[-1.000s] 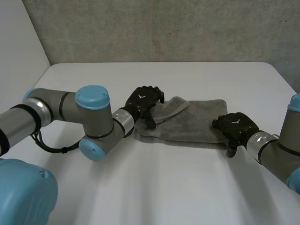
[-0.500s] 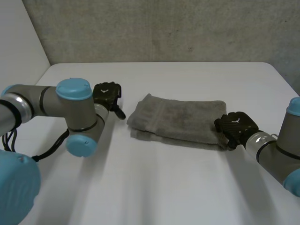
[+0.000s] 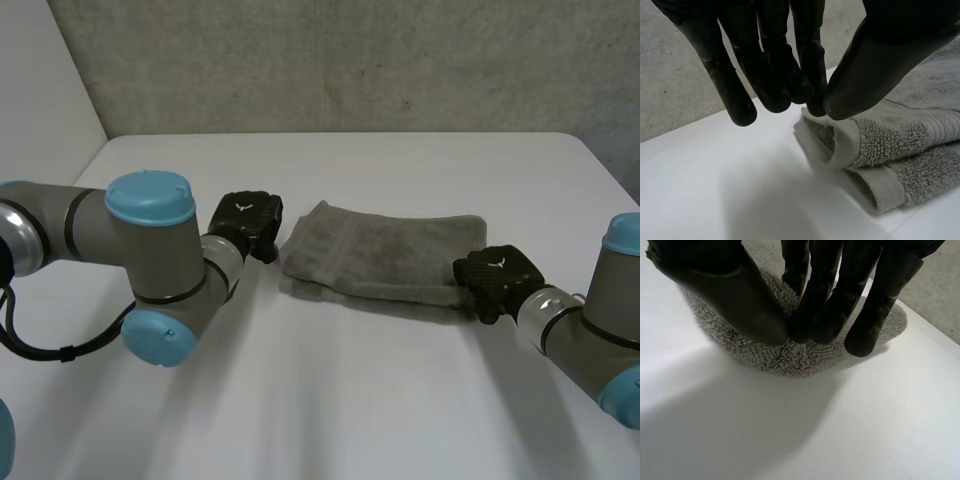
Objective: Fold the towel.
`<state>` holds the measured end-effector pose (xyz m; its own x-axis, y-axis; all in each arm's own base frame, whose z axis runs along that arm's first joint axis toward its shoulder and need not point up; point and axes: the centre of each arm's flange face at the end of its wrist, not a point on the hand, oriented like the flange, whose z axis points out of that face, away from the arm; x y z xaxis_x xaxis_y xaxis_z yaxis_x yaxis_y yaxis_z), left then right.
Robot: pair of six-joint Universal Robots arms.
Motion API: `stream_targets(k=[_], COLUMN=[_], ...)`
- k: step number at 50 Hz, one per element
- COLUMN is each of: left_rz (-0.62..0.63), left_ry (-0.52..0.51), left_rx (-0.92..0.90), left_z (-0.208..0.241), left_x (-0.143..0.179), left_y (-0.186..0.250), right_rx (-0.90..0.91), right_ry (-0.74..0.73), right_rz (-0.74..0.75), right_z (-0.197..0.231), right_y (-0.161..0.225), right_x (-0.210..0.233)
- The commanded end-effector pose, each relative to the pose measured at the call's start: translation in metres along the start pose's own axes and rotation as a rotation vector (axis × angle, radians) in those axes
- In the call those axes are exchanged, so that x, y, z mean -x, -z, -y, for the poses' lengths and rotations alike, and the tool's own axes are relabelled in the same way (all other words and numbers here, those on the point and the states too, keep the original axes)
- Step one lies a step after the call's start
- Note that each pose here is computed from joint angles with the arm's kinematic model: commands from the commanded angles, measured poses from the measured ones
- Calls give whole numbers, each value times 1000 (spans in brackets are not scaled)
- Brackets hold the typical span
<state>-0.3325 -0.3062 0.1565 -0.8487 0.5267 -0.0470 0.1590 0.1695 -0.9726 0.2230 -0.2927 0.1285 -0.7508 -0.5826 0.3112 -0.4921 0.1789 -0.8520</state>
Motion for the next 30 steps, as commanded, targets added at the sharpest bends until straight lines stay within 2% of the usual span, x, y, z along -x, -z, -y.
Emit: stream_targets(k=[1,7,10,12,13,14,18,20,26,28,29,30], left_rz=[-8,12,28,34,37,37,44,47,50,49,49,48], left_ry=[2,7,6,4,3,1,2,4,5,3,3,6], left_rx=[-5,-13,-7,-4,-2,-1,1,6,2,-3,-3,-5], left_z=[2,7,9,9,9,9,10,8,10,12,12,13], left_x=[1,8,13,15,16,17,20,21,21,20,20,19], left_y=[0,1,4,5,7,8,10,10,11,13,13,14], right_rx=[4,35,74,105,105,107,78,-4,-121,-195,-196,-218], right_ry=[-15,5,55,159,160,230,337,361,357,387,387,398], right_rz=[-8,22,11,-67,-67,-99,-112,-80,-24,56,57,110], right_z=[0,0,-3,-2,-2,4,26,60,99,120,120,123], right_y=[0,8,12,15,15,18,17,15,6,5,5,5], right_x=[-4,-1,-14,-53,-53,-71,-83,-70,-42,3,3,27])
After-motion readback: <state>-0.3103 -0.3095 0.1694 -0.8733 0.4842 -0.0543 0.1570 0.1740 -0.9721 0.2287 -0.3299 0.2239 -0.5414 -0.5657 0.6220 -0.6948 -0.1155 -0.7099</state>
